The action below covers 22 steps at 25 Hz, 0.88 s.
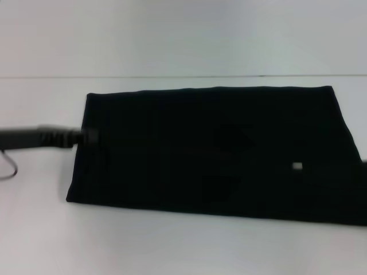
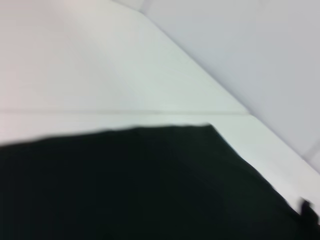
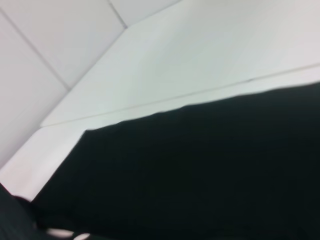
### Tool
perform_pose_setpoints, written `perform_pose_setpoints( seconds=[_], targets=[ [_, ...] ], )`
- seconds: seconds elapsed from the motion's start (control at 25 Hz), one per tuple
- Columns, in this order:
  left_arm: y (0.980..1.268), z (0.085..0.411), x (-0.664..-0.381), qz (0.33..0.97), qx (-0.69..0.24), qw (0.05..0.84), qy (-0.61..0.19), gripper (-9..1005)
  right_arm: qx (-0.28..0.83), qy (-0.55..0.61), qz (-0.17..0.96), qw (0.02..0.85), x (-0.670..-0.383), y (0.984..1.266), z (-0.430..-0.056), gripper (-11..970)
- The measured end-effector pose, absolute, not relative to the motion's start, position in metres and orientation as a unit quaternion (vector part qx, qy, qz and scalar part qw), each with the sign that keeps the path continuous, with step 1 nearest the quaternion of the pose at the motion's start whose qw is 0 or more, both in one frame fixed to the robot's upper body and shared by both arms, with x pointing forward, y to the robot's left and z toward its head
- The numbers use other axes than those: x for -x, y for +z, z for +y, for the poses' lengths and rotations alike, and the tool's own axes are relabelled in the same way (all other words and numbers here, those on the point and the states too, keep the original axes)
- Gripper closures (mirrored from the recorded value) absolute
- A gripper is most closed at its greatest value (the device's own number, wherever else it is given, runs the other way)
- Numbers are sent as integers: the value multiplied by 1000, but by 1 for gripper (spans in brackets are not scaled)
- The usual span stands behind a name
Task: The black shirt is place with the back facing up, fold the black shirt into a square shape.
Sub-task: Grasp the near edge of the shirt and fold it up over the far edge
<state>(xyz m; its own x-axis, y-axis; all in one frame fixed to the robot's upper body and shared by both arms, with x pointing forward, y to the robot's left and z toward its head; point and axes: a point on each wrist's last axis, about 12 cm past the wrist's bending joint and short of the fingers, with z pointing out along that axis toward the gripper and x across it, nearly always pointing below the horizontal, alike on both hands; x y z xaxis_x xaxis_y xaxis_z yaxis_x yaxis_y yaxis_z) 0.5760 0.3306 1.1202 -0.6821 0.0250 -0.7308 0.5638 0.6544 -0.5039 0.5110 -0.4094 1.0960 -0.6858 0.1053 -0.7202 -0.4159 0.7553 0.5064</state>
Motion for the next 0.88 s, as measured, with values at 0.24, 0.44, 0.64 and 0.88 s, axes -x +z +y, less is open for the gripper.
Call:
perform_pose_setpoints(
  seconds=[0.24,0.44,0.64,0.88],
  targets=[
    [1129,307,-629,849,-143,398,-318,966,83,284,876,381,-574,1108,-392,930],
    [1132,289,-658,858,-132,427,-254,965,78,235,888,387,-615,1113,-374,930],
    [1132,278,-677,865,-127,447,-188,964,73,198,893,398,-642,1115,-354,930],
    [1134,274,-686,865,-132,460,-148,963,75,165,887,425,-668,1127,-337,929]
  ],
)
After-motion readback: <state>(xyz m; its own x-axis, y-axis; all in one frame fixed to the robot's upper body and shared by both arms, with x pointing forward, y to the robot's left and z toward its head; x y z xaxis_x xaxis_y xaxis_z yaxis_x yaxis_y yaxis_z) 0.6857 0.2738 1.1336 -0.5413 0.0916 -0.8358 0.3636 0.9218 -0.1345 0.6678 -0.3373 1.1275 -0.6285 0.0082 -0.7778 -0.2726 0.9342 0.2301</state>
